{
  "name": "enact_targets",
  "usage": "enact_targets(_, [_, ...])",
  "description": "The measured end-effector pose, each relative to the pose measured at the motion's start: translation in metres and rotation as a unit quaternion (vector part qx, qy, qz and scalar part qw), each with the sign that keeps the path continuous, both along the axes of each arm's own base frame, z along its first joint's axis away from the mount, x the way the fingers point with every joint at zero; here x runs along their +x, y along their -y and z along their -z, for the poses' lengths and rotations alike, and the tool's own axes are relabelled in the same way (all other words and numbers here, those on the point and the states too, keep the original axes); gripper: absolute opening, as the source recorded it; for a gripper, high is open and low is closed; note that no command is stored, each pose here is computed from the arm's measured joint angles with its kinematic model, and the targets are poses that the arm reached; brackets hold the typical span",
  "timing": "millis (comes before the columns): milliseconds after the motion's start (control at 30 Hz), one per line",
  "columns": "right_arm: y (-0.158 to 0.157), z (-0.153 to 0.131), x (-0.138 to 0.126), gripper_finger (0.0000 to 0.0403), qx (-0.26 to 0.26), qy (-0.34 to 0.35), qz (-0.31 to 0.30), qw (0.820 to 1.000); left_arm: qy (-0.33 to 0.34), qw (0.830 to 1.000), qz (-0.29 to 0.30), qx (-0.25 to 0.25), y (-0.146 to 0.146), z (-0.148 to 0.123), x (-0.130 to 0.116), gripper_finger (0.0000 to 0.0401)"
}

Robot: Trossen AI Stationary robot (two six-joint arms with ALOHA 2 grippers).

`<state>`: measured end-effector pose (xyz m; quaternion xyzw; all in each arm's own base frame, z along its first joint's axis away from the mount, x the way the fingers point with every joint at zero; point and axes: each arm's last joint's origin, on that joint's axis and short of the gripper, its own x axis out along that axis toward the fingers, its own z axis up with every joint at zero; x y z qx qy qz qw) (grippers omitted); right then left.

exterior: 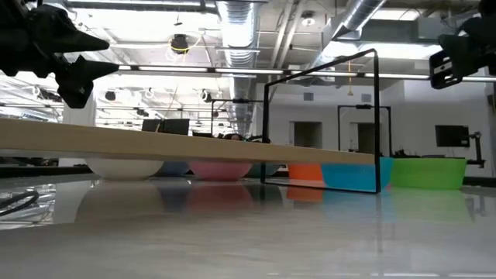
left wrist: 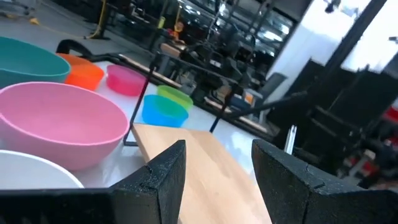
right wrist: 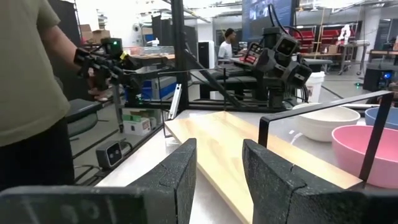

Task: Place and stack bowls onto a shelf
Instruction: Put the transparent green bowl on the shelf

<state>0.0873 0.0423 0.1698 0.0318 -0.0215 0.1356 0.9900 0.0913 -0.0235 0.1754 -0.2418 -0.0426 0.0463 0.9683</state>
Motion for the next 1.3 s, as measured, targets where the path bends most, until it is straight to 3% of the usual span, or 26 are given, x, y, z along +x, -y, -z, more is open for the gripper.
enact_targets(100, [0.000, 0.000, 0.000, 0.0157, 0.000, 0.000, 0.000, 1.000, 0.005, 0.999, -0.016, -0.027, -0.001, -0.001, 0.000, 0.0169])
enact_targets(200, [0.000, 0.000, 0.000, 0.0157, 0.000, 0.000, 0.000, 1.000, 0.059, 0.988, -0.035, -0.136, -0.003, -0.008, -0.001, 0.0169])
enact_targets(267, [0.000, 0.000, 0.000, 0.0157, 0.000, 0.000, -0.001, 1.000, 0.119, 0.965, -0.036, -0.231, -0.005, -0.018, -0.003, 0.0169])
enact_targets(333, [0.000, 0.000, 0.000, 0.0157, 0.000, 0.000, -0.002, 1.000, 0.185, 0.940, -0.021, -0.285, -0.007, -0.030, -0.007, 0.0169])
enact_targets(433, [0.000, 0.000, 0.000, 0.0157, 0.000, 0.000, -0.002, 1.000, 0.281, 0.919, -0.028, -0.275, -0.012, -0.049, -0.018, 0.0169])
enact_targets(533, [0.000, 0.000, 0.000, 0.0157, 0.000, 0.000, -0.002, 1.000, 0.357, 0.876, -0.072, -0.316, -0.019, -0.062, -0.029, 0.0169])
enact_targets(600, [0.000, 0.000, 0.000, 0.0157, 0.000, 0.000, -0.002, 1.000, 0.372, 0.862, -0.088, -0.331, -0.022, -0.068, -0.033, 0.0169])
enact_targets(700, [0.000, 0.000, 0.000, 0.0157, 0.001, 0.000, 0.003, 1.000, 0.359, 0.868, -0.087, -0.331, -0.021, -0.084, -0.032, 0.0169])
enact_targets(800, [0.000, -0.002, 0.000, 0.0157, 0.011, 0.006, 0.007, 1.000, 0.318, 0.886, -0.109, -0.320, -0.019, -0.104, -0.025, 0.0169])
enact_targets(967, [0.004, -0.011, 0.000, 0.0157, 0.122, 0.029, 0.057, 0.991, 0.248, 0.916, -0.139, -0.282, -0.013, -0.143, -0.009, 0.0173])
enact_targets(1133, [0.011, -0.022, -0.003, 0.0157, 0.298, 0.068, 0.121, 0.944, 0.145, 0.945, -0.159, -0.246, -0.005, -0.181, 0.011, 0.0175])
enact_targets(1200, [0.013, -0.024, -0.003, 0.0157, 0.336, 0.077, 0.141, 0.928, 0.088, 0.955, -0.169, -0.226, -0.001, -0.193, 0.019, 0.0175])
enact_targets(1300, [0.014, -0.024, -0.003, 0.0157, 0.358, 0.075, 0.143, 0.920, 0.012, 0.952, -0.185, -0.243, 0.001, -0.207, 0.026, 0.0174])
